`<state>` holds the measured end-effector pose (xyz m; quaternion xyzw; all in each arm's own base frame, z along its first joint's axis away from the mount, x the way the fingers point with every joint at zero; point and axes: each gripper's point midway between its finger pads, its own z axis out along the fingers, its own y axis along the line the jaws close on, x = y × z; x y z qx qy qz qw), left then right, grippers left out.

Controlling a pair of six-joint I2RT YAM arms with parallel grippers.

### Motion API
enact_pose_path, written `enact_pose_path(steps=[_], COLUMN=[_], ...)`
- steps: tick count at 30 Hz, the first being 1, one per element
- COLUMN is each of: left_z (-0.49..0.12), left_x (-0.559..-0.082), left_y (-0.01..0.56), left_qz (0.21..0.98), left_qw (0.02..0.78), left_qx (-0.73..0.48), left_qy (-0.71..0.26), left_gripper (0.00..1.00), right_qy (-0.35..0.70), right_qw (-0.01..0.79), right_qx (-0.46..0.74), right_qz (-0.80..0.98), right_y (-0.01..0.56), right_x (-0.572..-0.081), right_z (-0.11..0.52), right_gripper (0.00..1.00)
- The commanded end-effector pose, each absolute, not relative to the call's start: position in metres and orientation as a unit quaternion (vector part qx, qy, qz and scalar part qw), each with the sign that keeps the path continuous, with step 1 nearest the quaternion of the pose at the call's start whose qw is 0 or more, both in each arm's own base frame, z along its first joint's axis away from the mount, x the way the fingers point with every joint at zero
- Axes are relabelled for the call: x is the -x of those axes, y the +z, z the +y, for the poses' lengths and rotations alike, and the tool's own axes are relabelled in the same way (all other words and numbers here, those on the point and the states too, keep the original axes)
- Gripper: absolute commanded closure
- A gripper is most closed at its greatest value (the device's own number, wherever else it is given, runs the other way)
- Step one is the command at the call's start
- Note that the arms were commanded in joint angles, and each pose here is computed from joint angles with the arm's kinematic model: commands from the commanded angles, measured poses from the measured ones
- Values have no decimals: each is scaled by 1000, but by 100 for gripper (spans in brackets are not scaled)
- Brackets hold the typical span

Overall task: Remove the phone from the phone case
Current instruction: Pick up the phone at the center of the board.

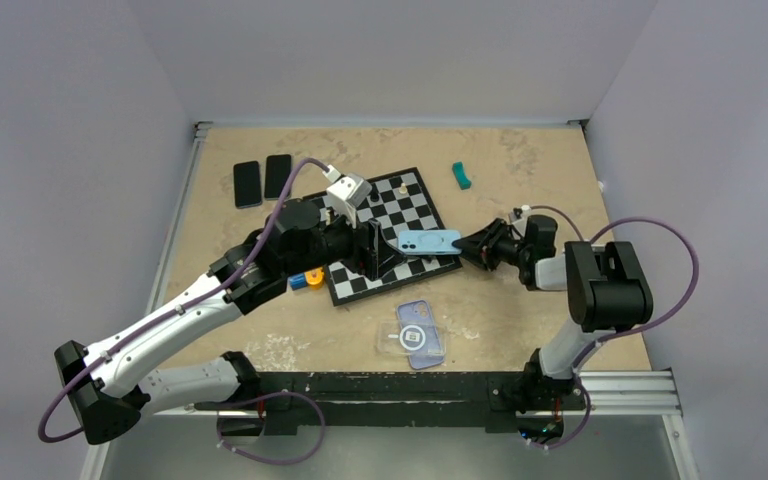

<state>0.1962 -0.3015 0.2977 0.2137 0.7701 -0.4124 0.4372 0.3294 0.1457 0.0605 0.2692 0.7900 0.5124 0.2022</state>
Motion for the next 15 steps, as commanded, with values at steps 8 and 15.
enact_pose_path(steps=[8,15], left_z=[-297,-282], left_x=[-195,-195], left_y=[310,317], left_qz=[764,764], left_qw=[447,466], left_qx=[-205,-192], left_qy=[-417,-403], left_gripper=[22,21], right_qy=[605,611], right_qw=[207,268], right_qx=[-245,-187], right_qz=[729,721], right_y=[91,151], right_x=[-340,-344], right_z=[170,166], right_gripper=[100,100])
